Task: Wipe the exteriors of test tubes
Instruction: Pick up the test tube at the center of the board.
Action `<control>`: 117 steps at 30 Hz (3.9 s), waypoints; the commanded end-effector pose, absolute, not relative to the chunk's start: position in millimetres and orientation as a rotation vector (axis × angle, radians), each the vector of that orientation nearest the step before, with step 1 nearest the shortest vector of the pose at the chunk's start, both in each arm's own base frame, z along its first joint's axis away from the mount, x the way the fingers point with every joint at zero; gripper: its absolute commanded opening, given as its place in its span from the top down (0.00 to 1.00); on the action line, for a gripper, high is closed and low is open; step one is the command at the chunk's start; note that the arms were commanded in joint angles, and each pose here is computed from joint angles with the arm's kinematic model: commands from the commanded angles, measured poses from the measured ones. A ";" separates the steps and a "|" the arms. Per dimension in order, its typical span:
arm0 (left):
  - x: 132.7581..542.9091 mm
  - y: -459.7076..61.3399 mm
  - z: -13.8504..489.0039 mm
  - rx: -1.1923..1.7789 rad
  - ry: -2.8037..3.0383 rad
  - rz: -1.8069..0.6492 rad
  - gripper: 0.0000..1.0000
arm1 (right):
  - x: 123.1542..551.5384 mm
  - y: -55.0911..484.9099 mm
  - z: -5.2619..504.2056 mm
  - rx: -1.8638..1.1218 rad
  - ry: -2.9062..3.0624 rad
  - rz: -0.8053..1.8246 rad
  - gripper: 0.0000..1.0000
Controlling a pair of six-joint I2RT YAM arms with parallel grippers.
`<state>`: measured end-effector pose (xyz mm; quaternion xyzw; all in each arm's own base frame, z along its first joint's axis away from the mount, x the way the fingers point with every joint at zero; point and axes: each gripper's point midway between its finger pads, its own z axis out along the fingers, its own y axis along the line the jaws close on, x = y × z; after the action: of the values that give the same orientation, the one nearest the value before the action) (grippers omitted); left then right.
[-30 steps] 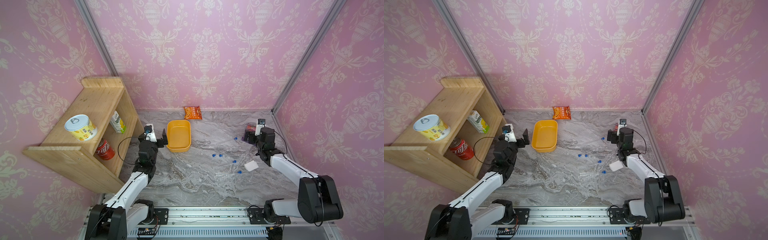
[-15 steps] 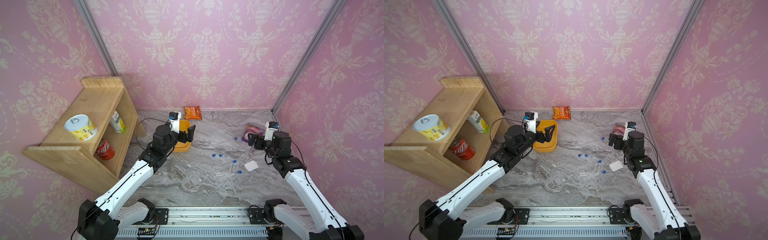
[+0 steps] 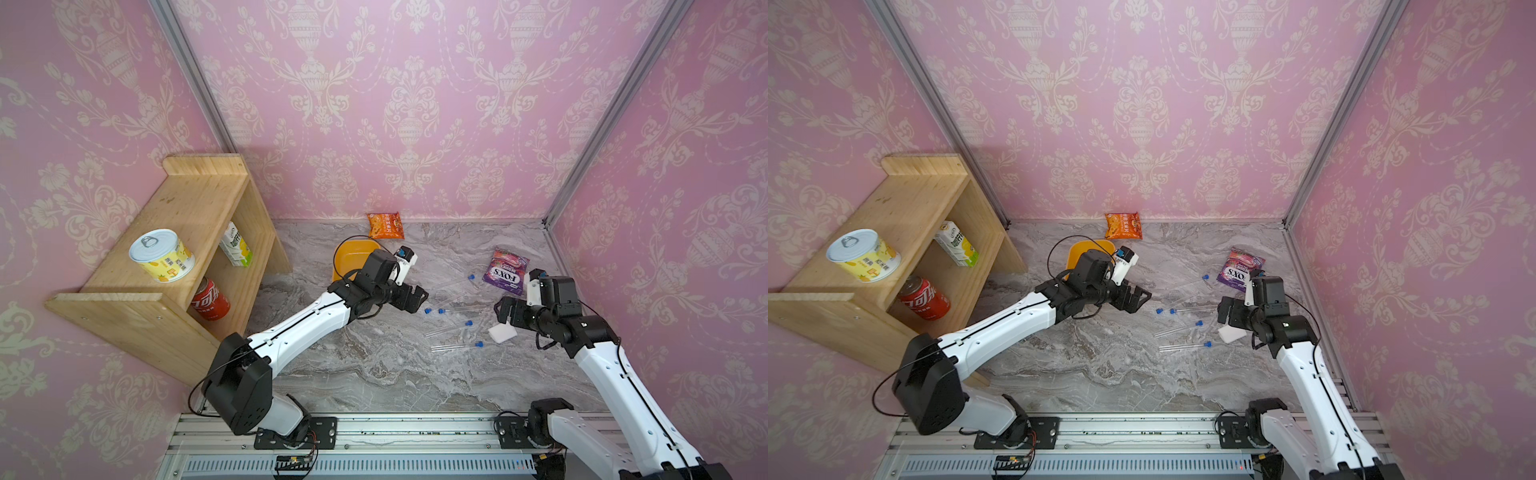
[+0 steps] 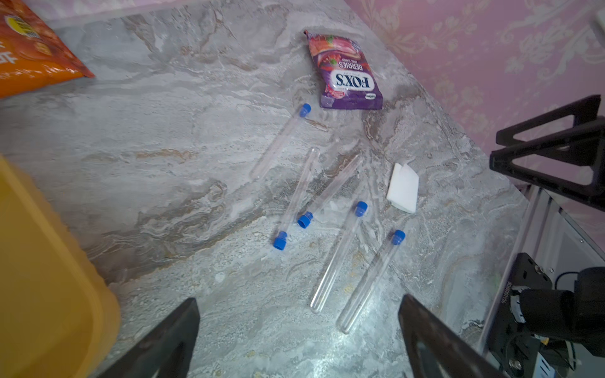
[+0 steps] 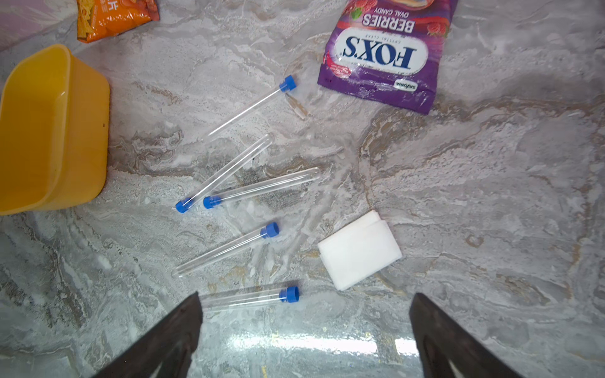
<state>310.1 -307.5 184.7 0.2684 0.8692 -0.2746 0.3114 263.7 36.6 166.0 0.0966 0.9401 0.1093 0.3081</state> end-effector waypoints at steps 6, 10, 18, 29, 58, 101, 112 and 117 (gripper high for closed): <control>275.3 -317.5 131.3 0.976 2.494 -0.619 0.18 | 264.0 43.5 165.0 0.220 2.585 0.345 0.00; 285.7 -313.2 112.7 1.041 2.513 -0.461 0.24 | 263.3 38.7 171.0 0.239 2.565 0.345 0.00; 307.1 -326.9 91.7 1.157 2.548 -0.344 0.11 | 263.1 37.5 169.4 0.287 2.590 0.368 0.00; 323.9 -337.5 65.7 1.253 2.585 -0.250 0.20 | 268.9 43.8 150.3 0.332 2.669 0.429 0.00; 342.9 -347.1 36.0 1.410 2.688 -0.045 0.43 | 266.3 33.5 147.9 0.338 2.632 0.374 0.00; 344.8 -356.7 21.0 1.450 2.717 -0.061 0.69 | 265.5 30.8 143.4 0.350 2.635 0.369 0.00; 343.1 -360.9 15.3 1.458 2.719 -0.071 0.77 | 265.6 30.3 143.5 0.351 2.632 0.365 0.00; 343.9 -360.4 13.8 1.456 2.726 -0.060 0.77 | 265.5 30.2 143.4 0.351 2.633 0.365 0.00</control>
<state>352.9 -358.0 22.4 0.4619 0.8855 -0.0180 0.0468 266.8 33.2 145.8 0.1238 0.9562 0.1369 0.2270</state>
